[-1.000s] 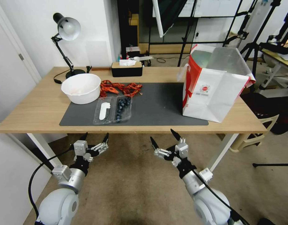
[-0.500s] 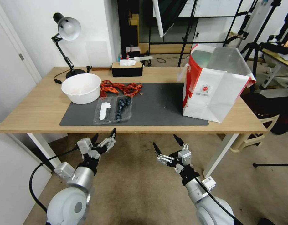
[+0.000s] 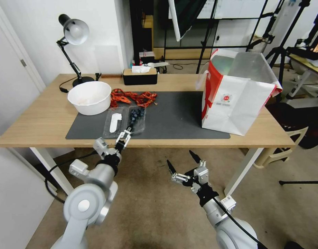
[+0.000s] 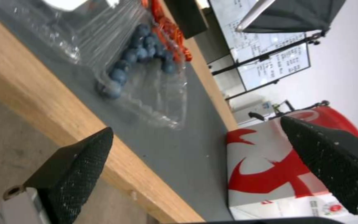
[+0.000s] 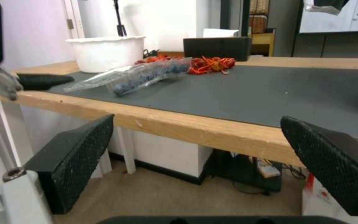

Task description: Close the takeout container lid, then place the container into the takeout bag.

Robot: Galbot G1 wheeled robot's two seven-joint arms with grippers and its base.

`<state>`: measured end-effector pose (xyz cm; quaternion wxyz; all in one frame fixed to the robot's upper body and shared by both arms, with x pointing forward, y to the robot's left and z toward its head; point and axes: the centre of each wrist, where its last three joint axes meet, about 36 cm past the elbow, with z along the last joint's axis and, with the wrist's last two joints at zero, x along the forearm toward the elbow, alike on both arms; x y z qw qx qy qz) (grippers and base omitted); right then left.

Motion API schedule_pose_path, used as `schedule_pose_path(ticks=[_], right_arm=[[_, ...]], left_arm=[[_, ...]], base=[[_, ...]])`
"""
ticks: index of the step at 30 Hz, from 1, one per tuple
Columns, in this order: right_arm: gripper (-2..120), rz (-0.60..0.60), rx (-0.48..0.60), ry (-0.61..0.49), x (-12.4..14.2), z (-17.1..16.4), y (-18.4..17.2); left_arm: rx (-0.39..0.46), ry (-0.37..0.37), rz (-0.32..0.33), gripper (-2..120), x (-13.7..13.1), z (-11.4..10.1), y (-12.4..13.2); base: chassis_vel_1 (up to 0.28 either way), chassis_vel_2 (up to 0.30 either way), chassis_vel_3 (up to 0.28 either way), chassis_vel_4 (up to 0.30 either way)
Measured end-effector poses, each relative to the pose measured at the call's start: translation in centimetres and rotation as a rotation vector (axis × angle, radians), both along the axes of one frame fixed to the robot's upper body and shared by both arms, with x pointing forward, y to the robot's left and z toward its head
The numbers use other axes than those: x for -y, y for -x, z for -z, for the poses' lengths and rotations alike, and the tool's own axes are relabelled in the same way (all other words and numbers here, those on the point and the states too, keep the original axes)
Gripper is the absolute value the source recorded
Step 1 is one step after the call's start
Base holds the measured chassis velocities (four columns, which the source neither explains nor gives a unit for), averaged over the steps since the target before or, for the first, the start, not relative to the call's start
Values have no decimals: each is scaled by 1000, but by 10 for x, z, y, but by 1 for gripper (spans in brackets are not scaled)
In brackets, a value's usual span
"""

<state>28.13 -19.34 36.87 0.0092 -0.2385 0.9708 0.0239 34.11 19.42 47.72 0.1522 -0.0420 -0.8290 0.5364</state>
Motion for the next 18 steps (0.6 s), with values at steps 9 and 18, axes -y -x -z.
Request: schedule_pose_path(ticks=[9, 18], right_arm=[[100, 8, 1, 5, 0, -1, -1], [100, 17, -4, 4, 1, 2, -3]], left_arm=[[-32, -22, -33, 100, 1, 18, -23], [-23, -30, -52, 100, 0, 23, -35]], base=[[0, 0, 0, 0], [0, 0, 0, 0]])
